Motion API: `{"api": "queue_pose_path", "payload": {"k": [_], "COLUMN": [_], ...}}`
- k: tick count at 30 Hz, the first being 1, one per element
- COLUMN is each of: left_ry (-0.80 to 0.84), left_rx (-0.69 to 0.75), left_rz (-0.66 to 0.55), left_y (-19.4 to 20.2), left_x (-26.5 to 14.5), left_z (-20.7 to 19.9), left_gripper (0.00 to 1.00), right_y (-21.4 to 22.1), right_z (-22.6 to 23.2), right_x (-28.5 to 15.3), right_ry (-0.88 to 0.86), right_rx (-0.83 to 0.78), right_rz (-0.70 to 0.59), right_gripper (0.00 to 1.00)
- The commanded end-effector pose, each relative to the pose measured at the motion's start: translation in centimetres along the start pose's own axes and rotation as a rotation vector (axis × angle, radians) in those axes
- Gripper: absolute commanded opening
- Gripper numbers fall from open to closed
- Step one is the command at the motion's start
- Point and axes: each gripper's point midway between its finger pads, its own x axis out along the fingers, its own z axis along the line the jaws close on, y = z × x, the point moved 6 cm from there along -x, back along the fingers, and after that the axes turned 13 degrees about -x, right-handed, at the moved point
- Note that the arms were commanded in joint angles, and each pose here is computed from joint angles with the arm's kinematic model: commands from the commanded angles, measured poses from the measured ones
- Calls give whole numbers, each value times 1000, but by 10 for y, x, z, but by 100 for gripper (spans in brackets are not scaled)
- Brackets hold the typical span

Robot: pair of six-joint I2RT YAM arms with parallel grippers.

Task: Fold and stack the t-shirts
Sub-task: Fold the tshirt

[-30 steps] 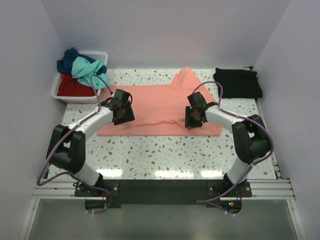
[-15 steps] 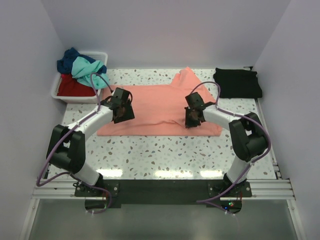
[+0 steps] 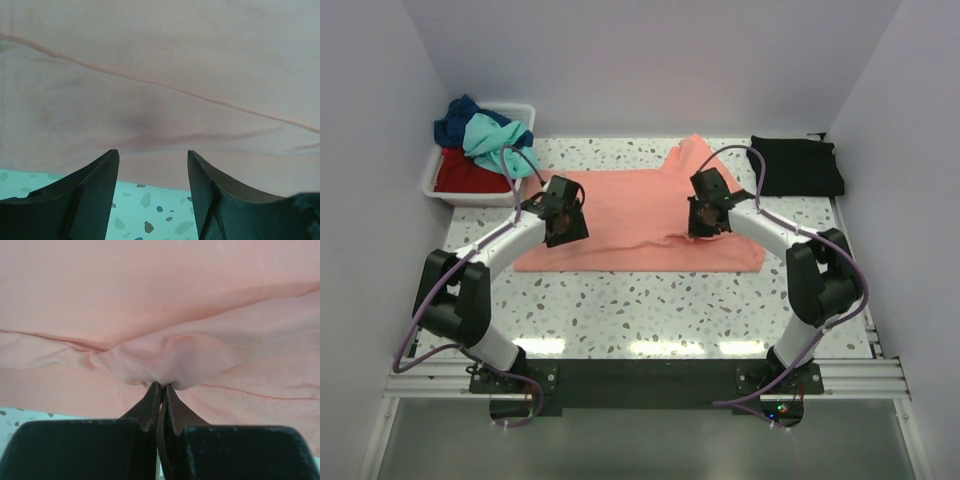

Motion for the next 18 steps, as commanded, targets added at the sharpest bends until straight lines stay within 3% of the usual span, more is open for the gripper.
{"api": "queue_pose_path", "payload": {"k": [1,5,8,9,12,18], "left_ry": [19,17,12,12,14,18], "left_rx": [-3,1,5,7,11,8], "left_rz": [-52,-57,-55,-53,-53,-57], "left_y": [-14,-14,-14,-14,-14,-14], "left_x": [-11,-14,-13,-13,-14,-16], "left_z": [-5,-4,-3,-3,-3,-2], "left_gripper": [62,62,62,62,62,62], "right_y": [-32,-45,-55,-59,-68,-79], "right_z": [5,7,11,11,11,3], "right_x": [-10,6,20,23,31,2], "right_ry": [0,6,-2,5,26,85], "right_rx": [-36,-67,-91,-91,-101,-84], "right_rz": [-87,-91,-114,-127,-136,-217], "right_gripper": [0,0,14,25,35,35]}}
